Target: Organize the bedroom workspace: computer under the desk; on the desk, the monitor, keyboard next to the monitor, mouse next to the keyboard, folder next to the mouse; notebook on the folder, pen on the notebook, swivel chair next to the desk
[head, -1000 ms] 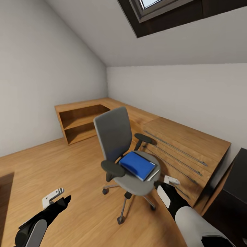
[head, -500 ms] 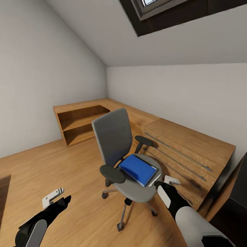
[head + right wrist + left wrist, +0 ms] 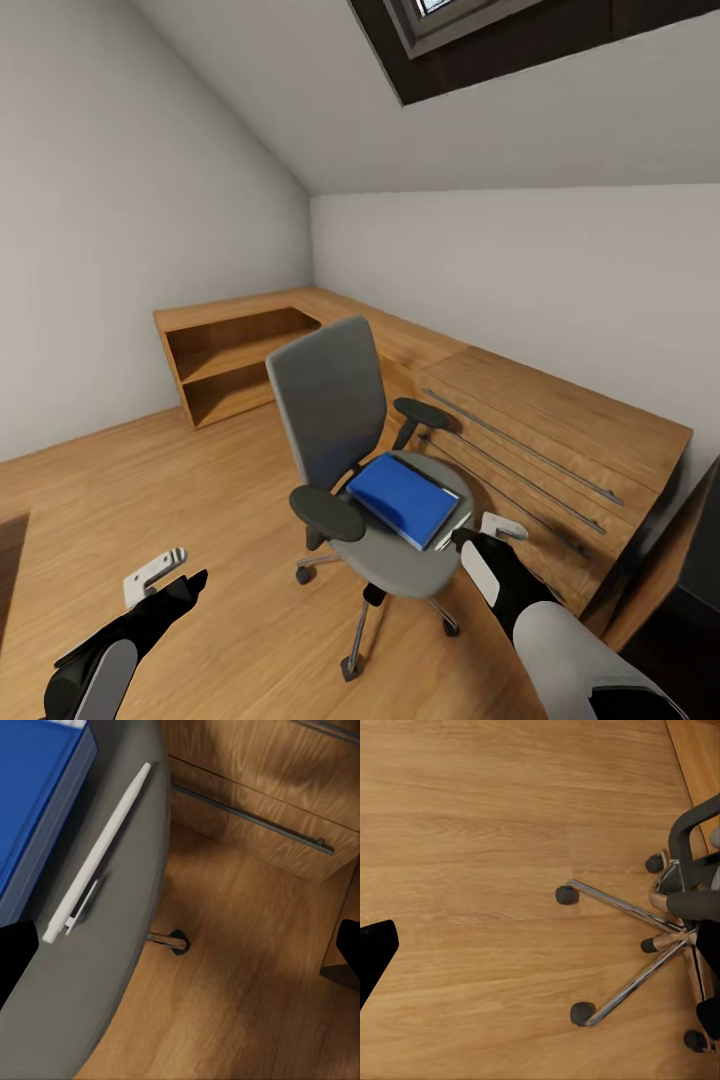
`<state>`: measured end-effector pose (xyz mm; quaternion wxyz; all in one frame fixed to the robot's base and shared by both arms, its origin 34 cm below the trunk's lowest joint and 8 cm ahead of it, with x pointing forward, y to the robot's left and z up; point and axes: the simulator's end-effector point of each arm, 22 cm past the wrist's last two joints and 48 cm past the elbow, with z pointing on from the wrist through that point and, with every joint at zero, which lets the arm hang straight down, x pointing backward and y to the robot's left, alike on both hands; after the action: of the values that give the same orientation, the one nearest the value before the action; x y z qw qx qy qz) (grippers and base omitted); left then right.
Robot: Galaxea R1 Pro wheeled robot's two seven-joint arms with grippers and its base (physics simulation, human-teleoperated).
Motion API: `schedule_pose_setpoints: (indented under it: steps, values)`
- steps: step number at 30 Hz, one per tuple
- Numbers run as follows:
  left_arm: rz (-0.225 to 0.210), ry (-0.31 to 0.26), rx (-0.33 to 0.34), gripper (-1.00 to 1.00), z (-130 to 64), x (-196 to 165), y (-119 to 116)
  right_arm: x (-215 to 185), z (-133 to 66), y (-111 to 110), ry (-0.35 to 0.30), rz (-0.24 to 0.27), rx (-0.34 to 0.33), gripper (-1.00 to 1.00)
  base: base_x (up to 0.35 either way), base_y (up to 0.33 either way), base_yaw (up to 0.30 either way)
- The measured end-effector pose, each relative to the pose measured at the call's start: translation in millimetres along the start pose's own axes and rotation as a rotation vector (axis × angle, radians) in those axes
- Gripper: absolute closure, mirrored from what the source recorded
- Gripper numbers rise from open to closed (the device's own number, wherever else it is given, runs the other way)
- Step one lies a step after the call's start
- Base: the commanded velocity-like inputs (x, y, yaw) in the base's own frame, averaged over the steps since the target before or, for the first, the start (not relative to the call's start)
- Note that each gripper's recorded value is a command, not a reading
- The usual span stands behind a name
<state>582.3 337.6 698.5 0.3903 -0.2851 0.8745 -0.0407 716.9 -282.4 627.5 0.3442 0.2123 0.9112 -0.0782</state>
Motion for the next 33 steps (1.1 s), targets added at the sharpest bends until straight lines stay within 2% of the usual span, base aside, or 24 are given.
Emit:
schedule_pose_setpoints:
  steps: [20,26,33]
  values:
    - [-0.007,-0.010,0.005,-1.00,-1.9,-4.7,-1.0,-2.3,1.6,-6.3,-0.002,0.002,0.009,-1.00,0.046,0.000,0.000]
    - [-0.035,-0.026,-0.015,-1.00,-1.6,-12.0,11.9,-3.0,2.8,-6.5,-0.008,0.006,0.008,-1.00,0.000,0.000,0.000]
    - [-0.039,-0.029,-0.017,-1.00,6.3,-3.5,17.1,2.9,14.2,-16.4,-0.012,0.009,0.019,-1.00,0.000,0.000,0.000]
